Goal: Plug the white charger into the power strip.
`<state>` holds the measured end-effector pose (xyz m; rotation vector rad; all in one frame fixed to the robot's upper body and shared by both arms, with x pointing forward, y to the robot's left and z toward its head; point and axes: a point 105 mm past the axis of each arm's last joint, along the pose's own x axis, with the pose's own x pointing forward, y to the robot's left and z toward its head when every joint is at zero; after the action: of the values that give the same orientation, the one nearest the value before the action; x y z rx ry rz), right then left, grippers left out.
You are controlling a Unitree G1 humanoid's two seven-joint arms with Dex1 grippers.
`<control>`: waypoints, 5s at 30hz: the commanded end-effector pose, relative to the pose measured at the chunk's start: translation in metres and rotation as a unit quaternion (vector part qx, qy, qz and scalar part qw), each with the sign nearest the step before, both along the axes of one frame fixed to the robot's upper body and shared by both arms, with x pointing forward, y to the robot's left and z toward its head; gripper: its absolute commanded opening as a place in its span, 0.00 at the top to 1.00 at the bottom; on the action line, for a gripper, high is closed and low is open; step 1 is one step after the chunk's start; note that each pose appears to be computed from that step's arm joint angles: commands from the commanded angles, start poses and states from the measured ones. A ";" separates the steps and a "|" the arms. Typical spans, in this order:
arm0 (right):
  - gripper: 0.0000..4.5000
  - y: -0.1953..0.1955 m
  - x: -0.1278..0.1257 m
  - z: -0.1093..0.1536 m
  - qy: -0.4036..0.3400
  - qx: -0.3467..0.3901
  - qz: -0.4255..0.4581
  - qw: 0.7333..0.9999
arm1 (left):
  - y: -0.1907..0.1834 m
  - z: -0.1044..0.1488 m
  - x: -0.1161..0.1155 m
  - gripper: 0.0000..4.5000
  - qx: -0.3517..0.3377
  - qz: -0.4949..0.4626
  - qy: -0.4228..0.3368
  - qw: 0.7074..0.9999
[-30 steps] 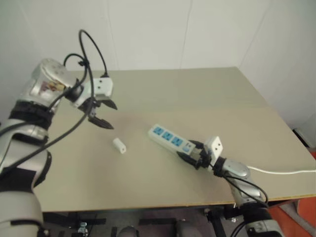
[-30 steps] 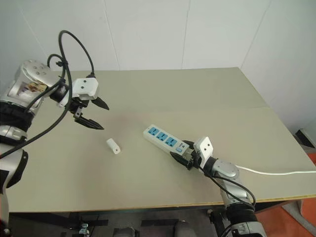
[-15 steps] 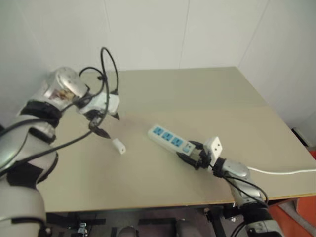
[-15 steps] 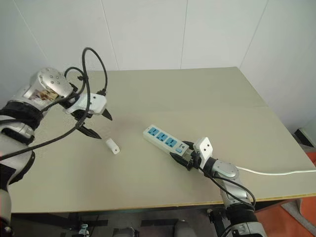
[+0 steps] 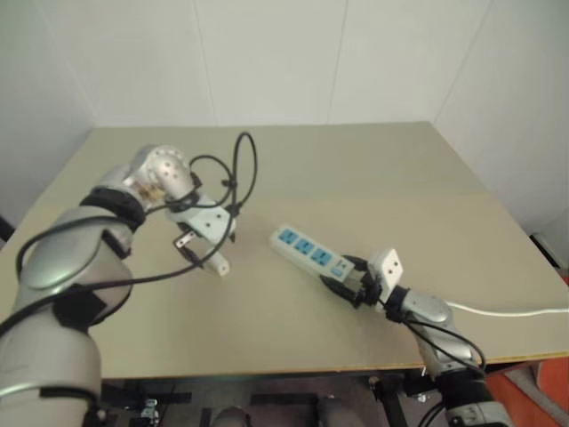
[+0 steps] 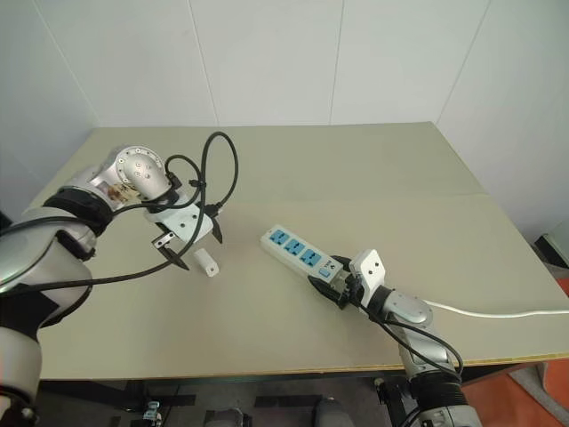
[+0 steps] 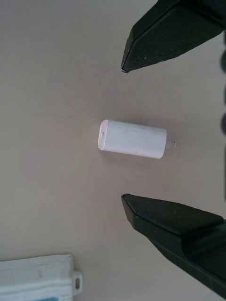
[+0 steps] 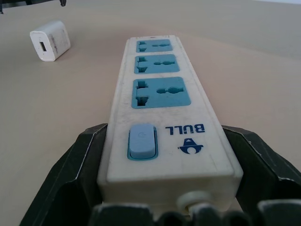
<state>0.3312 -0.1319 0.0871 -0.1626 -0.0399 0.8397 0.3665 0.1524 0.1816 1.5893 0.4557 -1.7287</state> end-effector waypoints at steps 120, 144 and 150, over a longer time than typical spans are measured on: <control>0.25 0.082 -0.018 -0.017 -0.017 -0.087 0.316 0.944 | -0.032 0.003 -0.049 0.78 -0.636 0.150 0.339 0.677; 0.25 0.090 -0.025 -0.019 -0.023 -0.079 0.315 0.946 | -0.054 -0.048 -0.048 0.78 -0.592 0.158 0.334 0.716; 0.25 0.089 -0.026 -0.020 -0.020 -0.082 0.316 0.945 | -0.055 -0.051 -0.047 0.78 -0.590 0.161 0.331 0.719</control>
<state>0.3150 -0.0514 0.0774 -0.3146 -0.0982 1.4320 0.3187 0.0987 0.1307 -0.0713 -0.1141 -1.6429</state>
